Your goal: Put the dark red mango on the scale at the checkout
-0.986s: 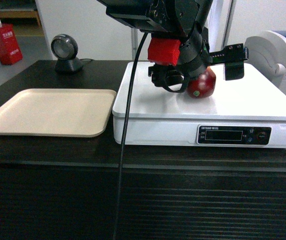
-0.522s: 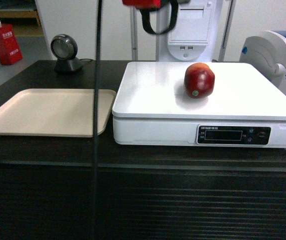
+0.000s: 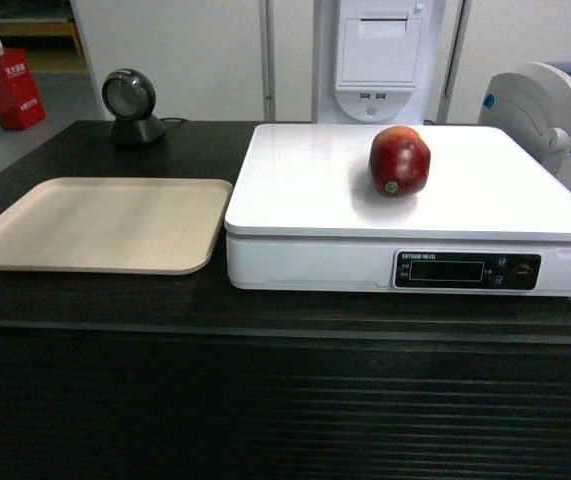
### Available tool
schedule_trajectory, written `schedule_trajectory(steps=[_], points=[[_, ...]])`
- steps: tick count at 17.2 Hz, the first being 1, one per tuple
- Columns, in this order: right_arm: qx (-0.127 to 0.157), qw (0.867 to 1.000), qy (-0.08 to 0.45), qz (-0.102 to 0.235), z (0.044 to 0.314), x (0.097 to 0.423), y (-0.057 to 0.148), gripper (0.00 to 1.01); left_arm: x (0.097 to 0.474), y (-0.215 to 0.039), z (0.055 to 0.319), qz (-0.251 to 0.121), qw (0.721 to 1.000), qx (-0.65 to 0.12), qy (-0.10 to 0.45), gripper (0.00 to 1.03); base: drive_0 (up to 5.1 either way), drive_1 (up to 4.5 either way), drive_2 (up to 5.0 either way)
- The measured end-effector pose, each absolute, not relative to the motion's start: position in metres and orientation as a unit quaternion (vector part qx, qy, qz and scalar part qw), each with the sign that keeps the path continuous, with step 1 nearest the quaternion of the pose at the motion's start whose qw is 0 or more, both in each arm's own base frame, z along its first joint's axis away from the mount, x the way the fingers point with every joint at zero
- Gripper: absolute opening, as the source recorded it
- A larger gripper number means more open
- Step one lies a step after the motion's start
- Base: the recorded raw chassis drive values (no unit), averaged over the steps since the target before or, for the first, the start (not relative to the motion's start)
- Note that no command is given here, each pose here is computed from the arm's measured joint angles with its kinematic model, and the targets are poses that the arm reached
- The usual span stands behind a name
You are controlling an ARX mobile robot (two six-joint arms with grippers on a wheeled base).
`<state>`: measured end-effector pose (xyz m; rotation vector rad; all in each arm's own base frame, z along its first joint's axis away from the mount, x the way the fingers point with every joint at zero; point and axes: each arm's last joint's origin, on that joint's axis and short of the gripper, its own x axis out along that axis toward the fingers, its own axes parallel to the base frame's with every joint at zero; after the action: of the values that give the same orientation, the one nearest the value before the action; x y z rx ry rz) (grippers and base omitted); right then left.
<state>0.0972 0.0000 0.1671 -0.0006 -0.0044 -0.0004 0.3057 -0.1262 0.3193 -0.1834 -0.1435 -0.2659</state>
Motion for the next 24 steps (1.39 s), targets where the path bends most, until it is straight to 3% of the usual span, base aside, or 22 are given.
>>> schedule_trajectory(steps=[1, 2, 4, 6, 13, 15, 24], points=[[0.000, 1.000, -0.002, 0.000, 0.167, 0.097, 0.000, 0.98, 0.292, -0.109, 0.307, -0.054, 0.997, -0.053, -0.025, 0.85, 0.0, 0.00, 0.0], [0.000, 1.000, -0.002, 0.000, 0.167, 0.097, 0.000, 0.98, 0.284, -0.099, 0.298, -0.032, 0.999, -0.038, -0.015, 0.80, 0.0, 0.00, 0.0], [0.000, 1.000, -0.002, 0.000, 0.167, 0.097, 0.000, 0.98, 0.256, -0.062, 0.266, 0.011, 1.000, -0.017, -0.004, 0.58, 0.0, 0.00, 0.0], [0.000, 1.000, -0.002, 0.000, 0.167, 0.097, 0.000, 0.98, 0.237, -0.050, 0.254, 0.008, 1.000, -0.013, -0.012, 0.42, 0.0, 0.00, 0.0], [0.000, 1.000, -0.002, 0.000, 0.167, 0.097, 0.000, 0.98, 0.216, -0.039, 0.232, -0.003, 1.000, -0.009, -0.002, 0.18, 0.0, 0.00, 0.0], [0.000, 1.000, -0.002, 0.000, 0.167, 0.097, 0.000, 0.98, 0.202, -0.029, 0.217, 0.002, 1.000, -0.008, 0.006, 0.02, 0.0, 0.00, 0.0], [0.000, 1.000, -0.002, -0.001, 0.167, 0.097, 0.000, 0.98, 0.151, 0.001, 0.184, 0.009, 1.000, -0.007, 0.003, 0.02, 0.0, 0.00, 0.0]])
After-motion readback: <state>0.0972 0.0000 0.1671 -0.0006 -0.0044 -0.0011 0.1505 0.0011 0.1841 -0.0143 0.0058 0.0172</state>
